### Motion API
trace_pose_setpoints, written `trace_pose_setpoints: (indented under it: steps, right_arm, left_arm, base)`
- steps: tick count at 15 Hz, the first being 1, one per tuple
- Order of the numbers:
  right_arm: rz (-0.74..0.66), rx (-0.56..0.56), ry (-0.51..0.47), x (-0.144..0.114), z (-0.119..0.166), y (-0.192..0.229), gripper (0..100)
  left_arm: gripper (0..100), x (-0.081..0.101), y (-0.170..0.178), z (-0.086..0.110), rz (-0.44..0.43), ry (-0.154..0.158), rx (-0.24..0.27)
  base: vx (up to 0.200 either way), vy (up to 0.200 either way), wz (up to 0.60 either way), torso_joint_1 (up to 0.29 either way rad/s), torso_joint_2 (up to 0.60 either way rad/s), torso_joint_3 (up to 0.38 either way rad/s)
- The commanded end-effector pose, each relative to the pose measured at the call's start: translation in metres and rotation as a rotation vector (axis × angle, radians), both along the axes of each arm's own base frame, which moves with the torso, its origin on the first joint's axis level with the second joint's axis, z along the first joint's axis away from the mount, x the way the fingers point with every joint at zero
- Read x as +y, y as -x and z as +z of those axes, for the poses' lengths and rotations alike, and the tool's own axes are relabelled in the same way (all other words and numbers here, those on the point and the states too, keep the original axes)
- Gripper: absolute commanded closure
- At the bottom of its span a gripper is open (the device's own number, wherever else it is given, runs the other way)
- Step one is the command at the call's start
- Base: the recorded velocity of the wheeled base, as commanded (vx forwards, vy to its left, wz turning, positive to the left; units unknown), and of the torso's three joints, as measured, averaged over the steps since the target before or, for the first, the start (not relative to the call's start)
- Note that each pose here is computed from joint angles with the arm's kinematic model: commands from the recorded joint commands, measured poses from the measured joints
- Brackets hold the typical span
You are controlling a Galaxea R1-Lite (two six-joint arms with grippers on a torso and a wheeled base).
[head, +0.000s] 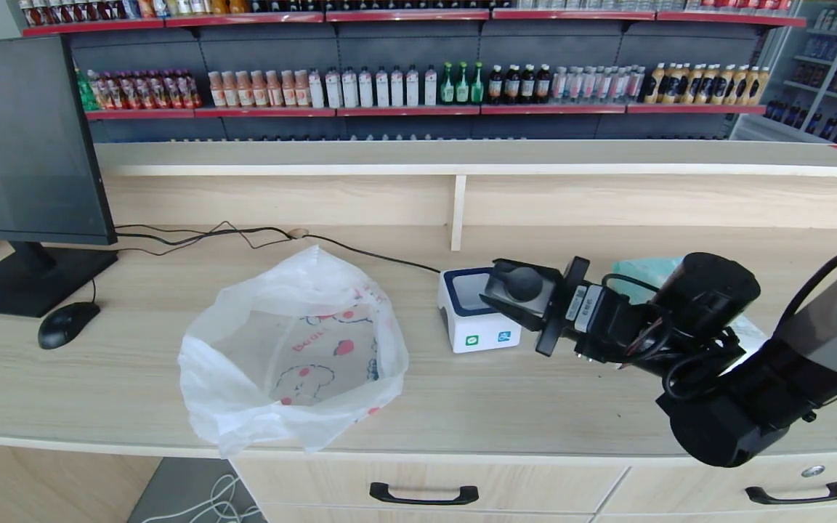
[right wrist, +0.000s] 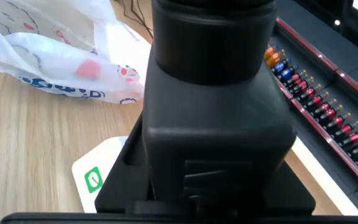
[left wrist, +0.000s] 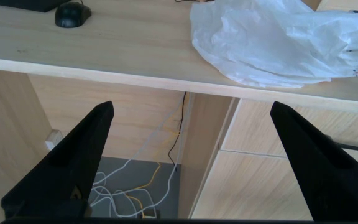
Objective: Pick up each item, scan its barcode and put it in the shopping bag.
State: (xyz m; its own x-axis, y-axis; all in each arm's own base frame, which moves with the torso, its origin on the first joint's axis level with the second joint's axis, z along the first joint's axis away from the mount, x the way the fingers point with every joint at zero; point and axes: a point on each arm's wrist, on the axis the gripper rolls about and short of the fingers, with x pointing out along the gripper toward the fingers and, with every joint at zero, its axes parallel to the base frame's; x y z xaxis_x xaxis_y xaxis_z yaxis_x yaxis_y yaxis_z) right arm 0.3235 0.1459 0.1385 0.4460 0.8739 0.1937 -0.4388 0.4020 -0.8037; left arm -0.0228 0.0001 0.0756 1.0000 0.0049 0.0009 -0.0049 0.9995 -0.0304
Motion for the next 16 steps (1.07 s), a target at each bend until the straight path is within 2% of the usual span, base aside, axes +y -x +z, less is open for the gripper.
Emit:
trace_pose_setpoints:
  steps: [1,4,7,10,16]
  right_arm:
    - [0.033,-0.034,0.031,0.0,-0.009,-0.011,100]
    - [0.058,-0.027,0.048,0.005,-0.024,-0.026,100]
    - [0.087,-0.099,0.036,0.007,-0.019,-0.048,100]
    - [0.08,-0.105,0.045,-0.006,-0.021,-0.056,100]
    - [0.089,-0.116,0.04,0.0,-0.027,-0.067,100]
  left_arm:
    - [0,0.0,0.0,0.0,0.001,0.0,-0.001]
    - [0,0.0,0.0,0.0,0.001,0.0,-0.001]
    - [0,0.0,0.0,0.0,0.0,0.0,-0.001]
    - [0,0.0,0.0,0.0,0.0,0.0,-0.001]
    - [0,0.0,0.0,0.0,0.001,0.0,-0.001]
  base:
    - [0.0,0.0,0.0,0.0,0.0,0.0]
    - [0.0,0.0,0.0,0.0,0.0,0.0]
    - [0.0,0.0,0.0,0.0,0.0,0.0]
    - [0.0,0.0,0.0,0.0,0.0,0.0]
    - [0.0,0.0,0.0,0.0,0.0,0.0]
